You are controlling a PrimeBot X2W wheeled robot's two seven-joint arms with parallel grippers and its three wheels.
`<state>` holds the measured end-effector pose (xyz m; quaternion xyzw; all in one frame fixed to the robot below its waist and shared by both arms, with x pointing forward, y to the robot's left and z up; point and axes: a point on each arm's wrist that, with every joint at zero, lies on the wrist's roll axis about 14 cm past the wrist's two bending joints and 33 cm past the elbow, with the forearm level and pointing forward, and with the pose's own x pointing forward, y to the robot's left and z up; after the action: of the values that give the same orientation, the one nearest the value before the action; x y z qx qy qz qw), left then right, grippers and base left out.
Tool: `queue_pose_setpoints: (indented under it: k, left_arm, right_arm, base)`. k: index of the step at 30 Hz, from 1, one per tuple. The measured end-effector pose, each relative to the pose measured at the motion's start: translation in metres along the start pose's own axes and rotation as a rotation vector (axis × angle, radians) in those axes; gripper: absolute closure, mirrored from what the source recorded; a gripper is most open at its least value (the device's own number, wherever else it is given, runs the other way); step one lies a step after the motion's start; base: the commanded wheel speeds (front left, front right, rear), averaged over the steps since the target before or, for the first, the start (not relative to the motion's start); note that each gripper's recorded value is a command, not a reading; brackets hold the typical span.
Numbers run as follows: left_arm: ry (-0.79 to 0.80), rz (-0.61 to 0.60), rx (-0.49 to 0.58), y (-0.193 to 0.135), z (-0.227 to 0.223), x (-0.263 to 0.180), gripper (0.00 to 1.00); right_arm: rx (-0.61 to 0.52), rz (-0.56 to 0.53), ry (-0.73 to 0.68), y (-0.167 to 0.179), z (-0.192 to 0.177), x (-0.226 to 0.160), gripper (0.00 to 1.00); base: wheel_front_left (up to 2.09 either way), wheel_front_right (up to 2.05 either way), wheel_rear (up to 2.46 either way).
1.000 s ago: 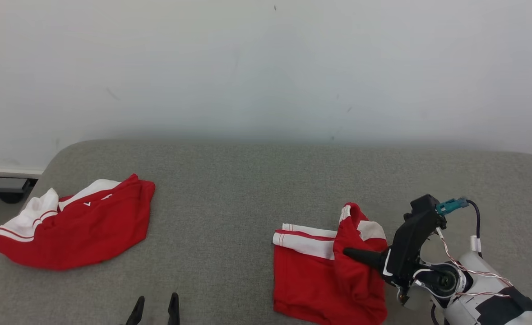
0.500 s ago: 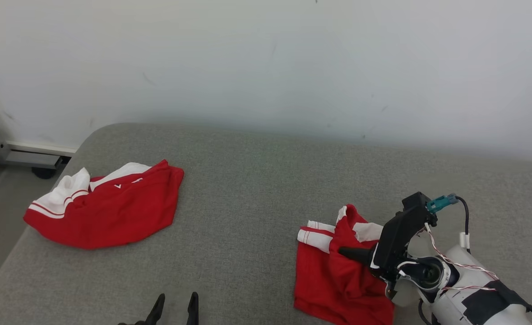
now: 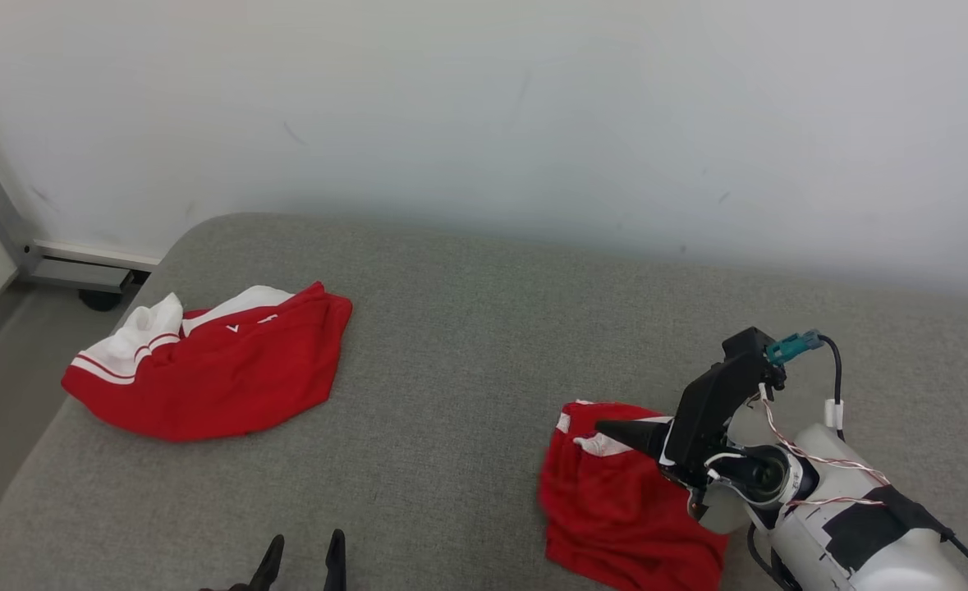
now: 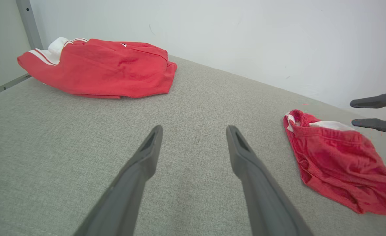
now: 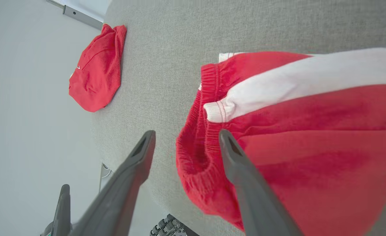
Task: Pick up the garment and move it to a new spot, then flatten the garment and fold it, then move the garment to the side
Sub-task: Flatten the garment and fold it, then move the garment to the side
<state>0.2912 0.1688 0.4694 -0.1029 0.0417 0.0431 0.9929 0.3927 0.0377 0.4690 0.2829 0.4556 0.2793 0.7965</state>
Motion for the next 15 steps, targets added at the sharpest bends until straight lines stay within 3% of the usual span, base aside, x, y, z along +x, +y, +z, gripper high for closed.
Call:
queue_pose_setpoints:
  k: [7, 10, 15]
  left_arm:
    - [-0.005, -0.027, 0.004, -0.007, 0.001, 0.005, 0.0]
    - [-0.006, -0.043, 0.007, -0.012, 0.002, 0.006, 0.0]
    - [-0.029, -0.076, 0.04, -0.018, 0.008, 0.009, 0.0]
  right_arm:
    - [-0.006, -0.012, -0.12, -0.013, 0.025, -0.019, 0.0]
    - [-0.048, -0.066, -0.183, -0.034, 0.036, -0.034, 0.0]
    - [-0.111, -0.179, -0.194, -0.077, 0.025, -0.052, 0.0]
  base:
    - [0.0, 0.0, 0.0]
    - [0.0, 0.0, 0.0]
    - [0.0, 0.0, 0.0]
